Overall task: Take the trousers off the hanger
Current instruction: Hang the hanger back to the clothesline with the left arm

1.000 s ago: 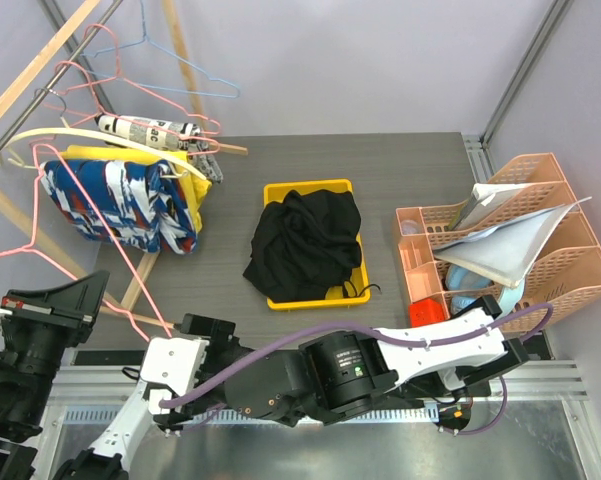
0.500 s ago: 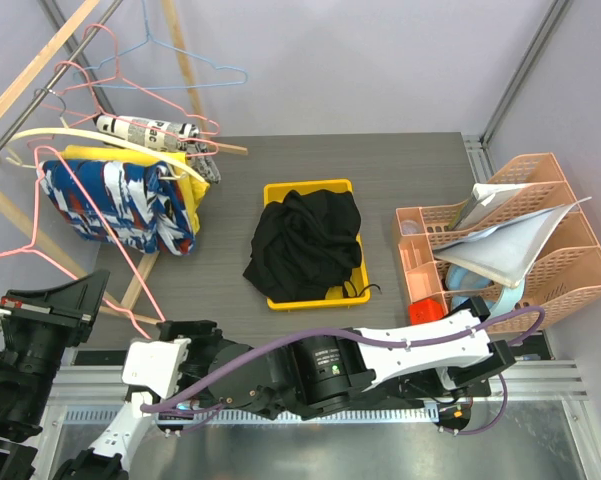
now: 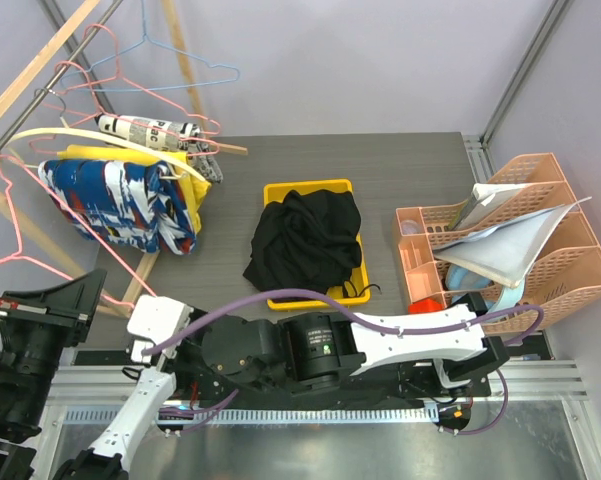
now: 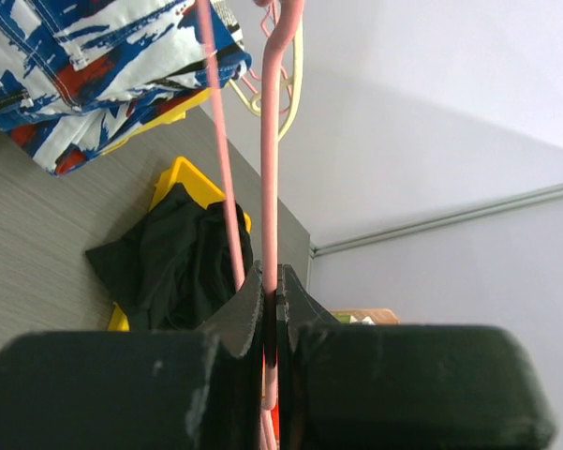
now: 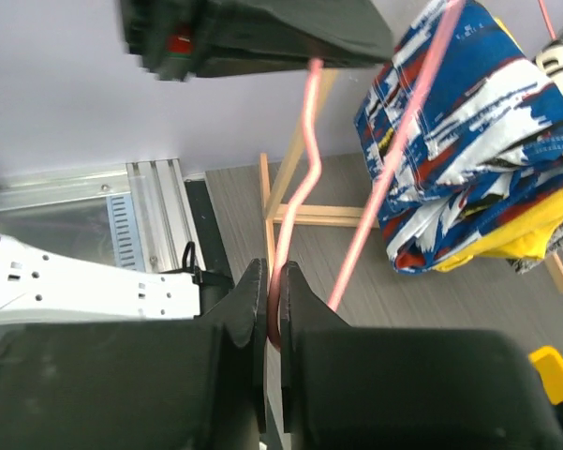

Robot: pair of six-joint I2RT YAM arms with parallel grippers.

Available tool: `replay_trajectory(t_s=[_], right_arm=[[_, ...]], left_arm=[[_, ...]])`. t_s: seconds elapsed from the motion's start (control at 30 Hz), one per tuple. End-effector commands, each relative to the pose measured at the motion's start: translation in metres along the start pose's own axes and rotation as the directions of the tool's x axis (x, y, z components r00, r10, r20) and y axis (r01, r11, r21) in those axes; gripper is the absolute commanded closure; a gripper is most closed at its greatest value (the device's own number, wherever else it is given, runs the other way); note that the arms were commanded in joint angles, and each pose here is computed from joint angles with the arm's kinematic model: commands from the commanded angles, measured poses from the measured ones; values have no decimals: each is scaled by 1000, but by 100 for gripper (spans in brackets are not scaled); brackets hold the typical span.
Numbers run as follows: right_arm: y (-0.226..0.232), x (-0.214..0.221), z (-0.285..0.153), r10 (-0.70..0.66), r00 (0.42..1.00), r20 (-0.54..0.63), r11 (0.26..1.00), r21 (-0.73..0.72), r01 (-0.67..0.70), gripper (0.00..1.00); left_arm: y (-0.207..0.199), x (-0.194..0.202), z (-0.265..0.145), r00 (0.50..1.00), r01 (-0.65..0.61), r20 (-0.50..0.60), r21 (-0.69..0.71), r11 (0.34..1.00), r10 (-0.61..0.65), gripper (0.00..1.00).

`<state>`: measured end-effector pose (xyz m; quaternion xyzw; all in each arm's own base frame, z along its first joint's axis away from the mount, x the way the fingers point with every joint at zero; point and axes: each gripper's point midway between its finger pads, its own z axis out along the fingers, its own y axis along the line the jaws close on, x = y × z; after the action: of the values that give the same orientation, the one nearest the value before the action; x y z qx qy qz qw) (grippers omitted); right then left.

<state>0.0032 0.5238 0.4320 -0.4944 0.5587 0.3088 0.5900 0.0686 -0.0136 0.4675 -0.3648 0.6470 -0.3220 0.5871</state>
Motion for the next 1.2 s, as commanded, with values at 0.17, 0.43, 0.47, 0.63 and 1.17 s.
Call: replay_trajectory(t_s=[0.17, 0.43, 0.47, 0.63, 1.17], right_arm=[[1, -36, -10, 219, 971, 91, 975, -55, -215, 99], [-14, -52, -31, 402, 900, 167, 916, -55, -398, 99], [-14, -52, -32, 412, 896, 165, 911, -55, -409, 99], [-17, -46, -41, 449, 880, 153, 893, -59, -445, 99], [-27, -30, -61, 484, 865, 134, 874, -29, -485, 99]], left_arm=[[5, 36, -5, 985, -21, -168, 43, 999, 28, 68], [-15, 55, -11, 967, 43, -255, 203, 978, 10, 44], [-16, 55, -11, 967, 42, -254, 204, 978, 12, 44], [-24, 51, -12, 969, 61, -247, 236, 970, -1, 48], [-51, 53, -8, 955, 182, -284, 346, 921, -82, 61]])
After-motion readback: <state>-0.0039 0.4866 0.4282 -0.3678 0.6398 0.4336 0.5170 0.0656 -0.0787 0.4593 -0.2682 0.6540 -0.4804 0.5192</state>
